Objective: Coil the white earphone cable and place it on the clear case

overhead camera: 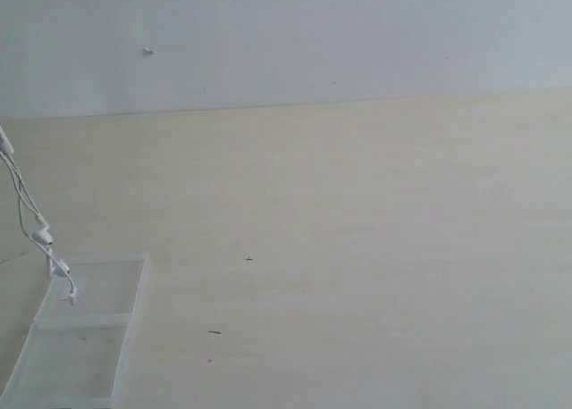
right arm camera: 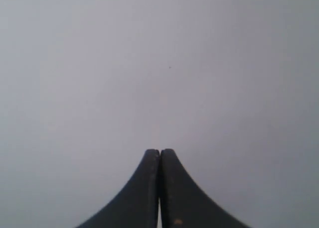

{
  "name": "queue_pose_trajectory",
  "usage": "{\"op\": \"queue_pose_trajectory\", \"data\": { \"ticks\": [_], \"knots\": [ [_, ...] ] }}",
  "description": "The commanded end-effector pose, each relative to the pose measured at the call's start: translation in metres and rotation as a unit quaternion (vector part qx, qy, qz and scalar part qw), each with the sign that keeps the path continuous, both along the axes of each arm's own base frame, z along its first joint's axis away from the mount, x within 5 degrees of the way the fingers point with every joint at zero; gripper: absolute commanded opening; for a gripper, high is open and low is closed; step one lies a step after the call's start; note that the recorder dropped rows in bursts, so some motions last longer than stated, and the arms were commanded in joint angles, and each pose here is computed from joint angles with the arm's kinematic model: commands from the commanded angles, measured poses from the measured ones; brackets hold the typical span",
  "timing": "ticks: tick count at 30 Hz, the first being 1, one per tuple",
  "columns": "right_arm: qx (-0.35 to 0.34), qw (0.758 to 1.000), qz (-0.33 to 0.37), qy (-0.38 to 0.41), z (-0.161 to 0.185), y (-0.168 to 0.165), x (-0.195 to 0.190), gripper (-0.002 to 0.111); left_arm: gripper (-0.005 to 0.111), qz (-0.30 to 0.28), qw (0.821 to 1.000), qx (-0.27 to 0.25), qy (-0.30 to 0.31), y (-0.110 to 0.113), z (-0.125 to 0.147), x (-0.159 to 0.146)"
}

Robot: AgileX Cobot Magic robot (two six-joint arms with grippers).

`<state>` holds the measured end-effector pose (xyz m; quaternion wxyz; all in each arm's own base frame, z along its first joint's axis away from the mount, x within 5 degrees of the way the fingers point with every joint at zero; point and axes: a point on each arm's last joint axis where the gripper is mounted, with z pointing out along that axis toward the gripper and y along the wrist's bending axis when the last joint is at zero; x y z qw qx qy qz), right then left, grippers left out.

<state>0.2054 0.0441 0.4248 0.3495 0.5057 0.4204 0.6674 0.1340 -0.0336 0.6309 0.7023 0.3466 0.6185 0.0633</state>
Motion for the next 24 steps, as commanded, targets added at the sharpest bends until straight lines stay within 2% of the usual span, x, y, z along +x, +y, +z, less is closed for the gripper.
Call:
{"op": "queue_pose_trajectory", "data": {
  "ticks": [1,2,3,5,7,8,11,13,15,16,18,20,22,24],
  "knots": [
    [-0.412,0.887,-0.073,-0.197,0.019,0.006,-0.006,0.000,0.000,-0.001,1.000,-0.001,-0.002,0.000,0.001,-0.001],
    [-0.470,0.853,-0.074,-0.214,0.020,0.009,-0.011,0.000,0.000,-0.002,1.000,-0.001,-0.002,0.000,0.001,-0.001],
    [-0.466,0.858,-0.069,-0.203,0.019,0.008,-0.013,0.000,0.000,-0.002,1.000,-0.001,-0.002,0.000,0.001,-0.001],
    [-0.427,0.889,-0.060,-0.152,0.017,0.003,-0.015,0.000,0.000,-0.002,1.000,-0.002,-0.002,0.000,0.001,0.000],
    [-0.404,0.907,-0.059,-0.105,0.014,-0.002,-0.013,0.000,0.000,-0.004,1.000,-0.003,0.000,0.000,0.000,0.002],
    [-0.325,0.942,-0.052,-0.066,0.011,-0.006,-0.013,0.000,0.000,-0.004,1.000,-0.003,0.001,0.000,0.000,0.002],
    [-0.107,0.994,-0.036,0.004,0.007,-0.013,-0.010,0.000,0.000,-0.002,1.000,-0.002,0.001,0.000,0.000,0.003],
    [-0.011,0.999,-0.026,0.028,0.004,-0.013,-0.006,0.000,0.000,-0.001,1.000,-0.001,0.001,0.000,0.000,0.003],
    [0.014,0.999,-0.023,0.036,0.003,-0.012,-0.003,0.000,0.000,0.000,1.000,-0.002,0.000,0.000,0.000,0.003],
    [-0.009,0.999,-0.026,0.033,0.002,-0.012,-0.002,0.000,0.000,0.000,1.000,-0.002,0.000,0.000,0.000,0.003],
    [-0.161,0.986,-0.048,-0.007,0.002,-0.012,0.002,0.000,0.000,0.000,1.000,-0.002,0.000,0.000,0.000,0.003],
    [-0.346,0.934,-0.068,-0.046,0.003,-0.012,0.002,0.000,0.000,-0.001,1.000,-0.001,0.001,0.000,0.000,0.003],
    [-0.420,0.904,-0.069,-0.038,0.000,-0.013,-0.001,0.000,0.000,-0.002,1.000,-0.002,-0.002,0.000,0.001,0.000],
    [-0.462,0.884,-0.063,-0.010,-0.003,-0.015,-0.002,0.000,0.000,-0.002,1.000,-0.002,-0.003,0.000,0.001,-0.001]
  ]
}}
